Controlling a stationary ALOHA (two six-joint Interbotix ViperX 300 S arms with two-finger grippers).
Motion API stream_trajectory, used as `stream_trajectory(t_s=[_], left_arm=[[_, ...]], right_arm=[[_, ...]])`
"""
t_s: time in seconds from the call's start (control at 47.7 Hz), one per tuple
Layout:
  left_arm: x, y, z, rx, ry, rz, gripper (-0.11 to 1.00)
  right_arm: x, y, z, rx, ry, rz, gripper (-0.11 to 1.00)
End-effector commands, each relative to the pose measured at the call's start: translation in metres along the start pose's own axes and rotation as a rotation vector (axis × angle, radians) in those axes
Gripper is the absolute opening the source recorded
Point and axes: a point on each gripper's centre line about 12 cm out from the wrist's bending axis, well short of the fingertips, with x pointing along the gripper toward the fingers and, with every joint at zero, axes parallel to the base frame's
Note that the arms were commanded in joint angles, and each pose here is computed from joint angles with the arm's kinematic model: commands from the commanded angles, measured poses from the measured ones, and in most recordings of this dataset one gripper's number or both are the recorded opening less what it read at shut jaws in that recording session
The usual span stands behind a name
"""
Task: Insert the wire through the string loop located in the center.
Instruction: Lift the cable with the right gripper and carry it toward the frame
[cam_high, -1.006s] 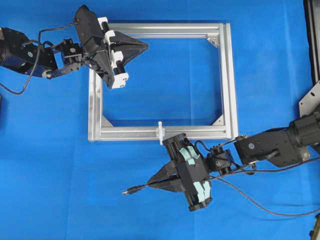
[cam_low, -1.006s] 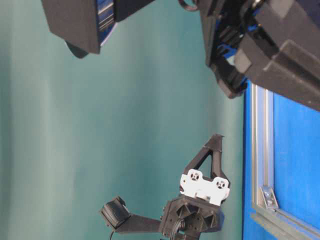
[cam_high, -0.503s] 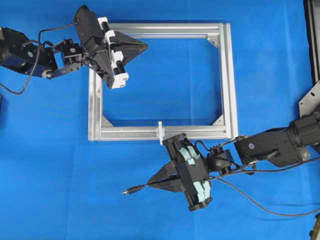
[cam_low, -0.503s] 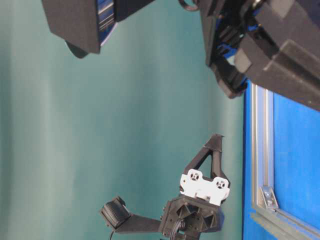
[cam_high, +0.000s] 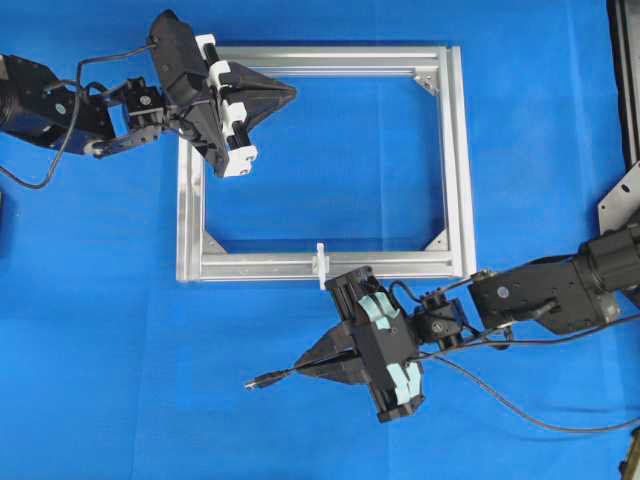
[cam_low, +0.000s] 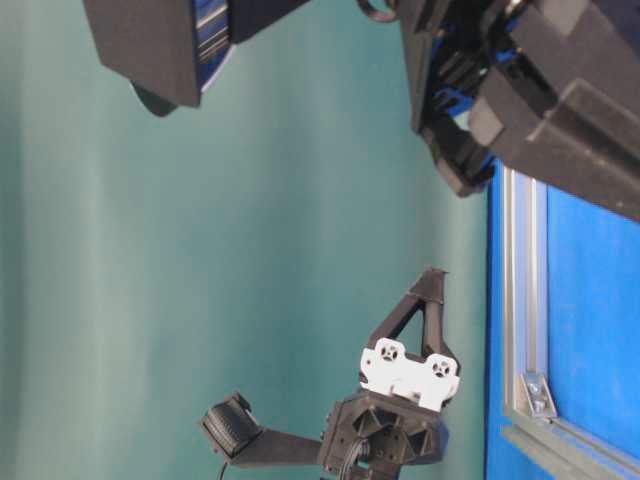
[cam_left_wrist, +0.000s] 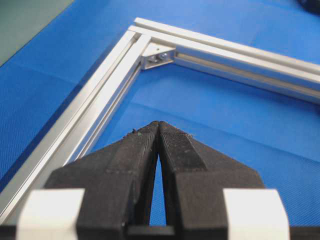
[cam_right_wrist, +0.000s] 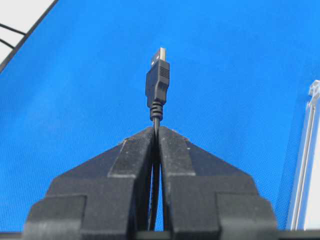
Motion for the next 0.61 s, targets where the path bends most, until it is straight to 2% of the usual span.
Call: stream_trajectory(t_s=[0.0, 0.335, 0.587], left_arm=[[0.0, -0.001, 0.017, 0.001, -0.049, -0.004, 0.0], [0.0, -0.001, 0.015, 0.001, -0.046, -0.005, 0.0], [0.0, -0.002, 0.017, 0.001, -0.049, -0.005, 0.0]], right_arm=[[-0.005, 0.003, 0.016, -0.005, -0.048, 0.009, -0.02], [-0.006, 0.003, 0.015, -0.003, -0.041, 0.007, -0.02], [-0.022, 0.002, 0.002, 0.011, -0.023, 0.004, -0.02]])
